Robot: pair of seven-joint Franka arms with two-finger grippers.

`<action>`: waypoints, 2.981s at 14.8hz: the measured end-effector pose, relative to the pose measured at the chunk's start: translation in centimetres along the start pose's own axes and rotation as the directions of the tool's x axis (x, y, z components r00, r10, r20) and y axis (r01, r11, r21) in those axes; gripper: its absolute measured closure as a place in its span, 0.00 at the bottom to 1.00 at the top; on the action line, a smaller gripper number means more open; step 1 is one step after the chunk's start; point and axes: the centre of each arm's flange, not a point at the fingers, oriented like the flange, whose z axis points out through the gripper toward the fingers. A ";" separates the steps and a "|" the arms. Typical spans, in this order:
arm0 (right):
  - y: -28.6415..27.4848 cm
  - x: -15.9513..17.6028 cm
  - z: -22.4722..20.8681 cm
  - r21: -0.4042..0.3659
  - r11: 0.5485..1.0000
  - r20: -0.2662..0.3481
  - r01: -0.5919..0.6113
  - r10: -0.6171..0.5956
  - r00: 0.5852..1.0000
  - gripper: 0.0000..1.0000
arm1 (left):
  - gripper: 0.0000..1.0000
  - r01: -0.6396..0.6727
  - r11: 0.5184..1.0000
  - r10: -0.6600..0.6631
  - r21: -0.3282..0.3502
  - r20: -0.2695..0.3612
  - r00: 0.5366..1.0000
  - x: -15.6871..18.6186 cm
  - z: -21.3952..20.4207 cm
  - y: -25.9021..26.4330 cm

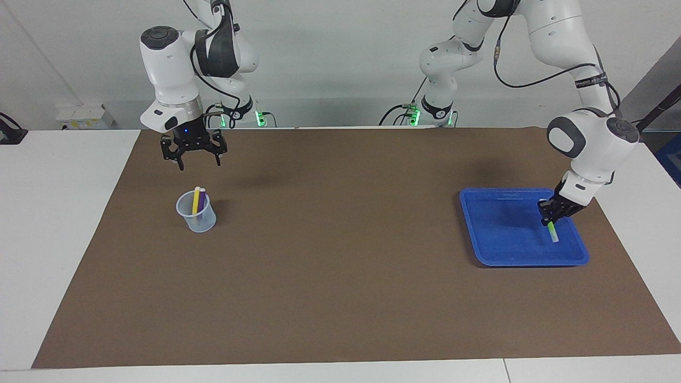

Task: Right arm passes pens to left for tray arrangement

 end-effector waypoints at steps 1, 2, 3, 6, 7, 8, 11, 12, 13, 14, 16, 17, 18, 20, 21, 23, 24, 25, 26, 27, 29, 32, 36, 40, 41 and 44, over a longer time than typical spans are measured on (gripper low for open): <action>0.0 -0.2 0.5 -0.001 1.000 -0.002 0.000 0.000 1.000 0.00 | 0.82 -0.011 1.000 0.011 0.000 0.001 1.000 -0.2 0.6 -0.6; -0.1 -0.4 1.0 -0.001 1.000 -0.004 0.000 0.000 1.000 0.00 | 0.82 -0.018 1.000 0.018 0.001 0.000 1.000 -0.3 1.1 -1.1; -0.1 -0.6 1.5 -0.001 1.000 -0.004 0.000 0.000 1.000 0.00 | 0.82 -0.021 1.000 0.021 0.002 0.000 1.000 -0.4 1.3 -1.5; -0.1 -1.0 2.9 -0.002 1.000 -0.014 0.000 0.000 1.000 0.00 | 0.82 -0.034 0.999 0.034 0.004 -0.005 0.999 -0.4 1.4 -1.9; -0.2 -1.1 3.5 0.000 1.000 -0.014 0.000 0.000 1.000 0.00 | 0.82 -0.037 0.999 0.037 0.004 -0.006 0.999 -0.4 1.4 -1.9; -0.1 -1.2 4.0 0.002 1.000 -0.011 -0.001 0.001 1.000 0.00 | 0.82 -0.039 0.999 0.039 0.004 -0.006 0.999 -0.4 1.4 -1.8; 0.6 -1.1 5.3 -0.006 1.000 -0.009 0.000 0.000 1.000 0.00 | 0.67 -0.044 0.999 0.044 0.003 -0.005 0.999 -0.4 1.5 -1.7; 0.9 -1.0 5.9 -0.014 1.000 -0.004 0.004 -0.004 1.000 0.01 | 0.54 -0.044 0.999 0.044 0.002 -0.005 0.999 -0.4 1.5 -1.7; 1.2 -1.0 6.3 -0.017 1.000 -0.003 0.003 -0.003 1.000 0.00 | 0.44 -0.044 0.999 0.044 0.002 -0.005 0.999 -0.4 1.5 -1.7; 1.4 -0.9 6.6 -0.016 1.000 -0.003 0.001 -0.001 1.000 0.00 | 0.34 -0.044 0.999 0.044 0.001 -0.003 0.999 -0.4 1.5 -1.7; 1.5 -0.8 7.3 -0.012 1.000 -0.004 0.000 0.000 1.000 0.02 | 0.20 -0.047 0.999 0.047 -0.006 0.013 0.999 -0.4 1.5 -1.5; 1.6 -0.7 7.8 -0.009 1.000 -0.007 -0.001 0.001 1.000 0.00 | 0.20 -0.050 0.999 0.051 -0.013 0.025 0.998 -0.2 1.2 -1.3; 1.7 -0.6 8.2 -0.006 1.000 -0.004 -0.003 0.003 1.000 0.00 | 0.20 -0.053 0.998 0.054 -0.019 0.036 0.998 0.2 0.5 -1.2; 1.8 -0.6 8.9 -0.001 1.000 0.004 -0.004 0.004 1.000 0.10 | 0.21 -0.041 0.999 0.042 -0.026 0.054 0.998 0.9 -1.6 -0.9; 1.7 -0.6 9.0 0.000 1.000 0.006 -0.003 0.003 1.000 0.10 | 0.19 -0.034 0.999 0.036 -0.030 0.064 0.997 1.0 -2.7 -0.7; 1.8 -0.6 9.0 0.000 1.000 0.006 -0.003 0.003 1.000 0.28 | 0.02 -0.007 0.999 0.010 -0.036 0.090 0.996 0.9 -4.9 0.5; 1.7 -0.6 9.0 0.000 1.000 0.006 -0.003 0.003 1.000 0.30 | 0.00 0.018 0.999 -0.014 -0.036 0.105 0.994 0.9 -5.9 1.7; 1.7 -0.6 9.0 0.000 1.000 0.006 -0.003 0.003 1.000 0.30 | 0.00 0.042 0.998 -0.038 -0.036 0.122 0.992 1.0 -6.9 3.5; 1.8 -0.6 9.0 0.000 1.000 0.006 -0.003 0.003 1.000 0.38 | 0.00 0.066 0.997 -0.060 -0.036 0.139 0.988 1.0 -7.8 5.5; 1.8 -0.6 9.0 0.000 1.000 0.007 -0.003 0.003 1.000 0.40 | 0.00 0.094 0.995 -0.087 -0.036 0.156 0.984 1.1 -8.7 7.8; 1.8 -0.6 9.0 0.000 1.000 0.007 -0.004 0.004 1.000 0.49 | 0.00 0.170 0.984 -0.157 -0.055 0.184 0.970 0.9 -10.7 12.0; 2.1 -0.7 9.0 -0.001 1.000 0.008 -0.010 0.010 1.000 0.50 | 0.00 0.318 0.943 -0.293 -0.095 0.214 0.932 0.3 -14.3 16.9; 2.3 -0.8 9.0 0.001 1.000 0.016 -0.004 0.004 1.000 0.60 | 0.00 0.482 0.871 -0.447 -0.099 0.250 0.859 -1.4 -18.9 23.9; 3.1 -0.8 8.7 0.000 1.000 0.025 -0.004 0.004 1.000 0.70 | 0.00 0.625 0.778 -0.583 -0.063 0.297 0.756 -3.4 -21.2 29.9; 3.2 -0.7 8.6 0.001 1.000 0.030 -0.004 0.004 1.000 0.70 | 0.00 0.654 0.755 -0.613 -0.047 0.305 0.729 -3.9 -21.4 31.7; 3.3 -0.4 8.1 0.001 1.000 0.033 -0.004 0.004 0.999 0.78 | 0.00 0.711 0.703 -0.675 0.003 0.319 0.666 -5.5 -21.6 36.9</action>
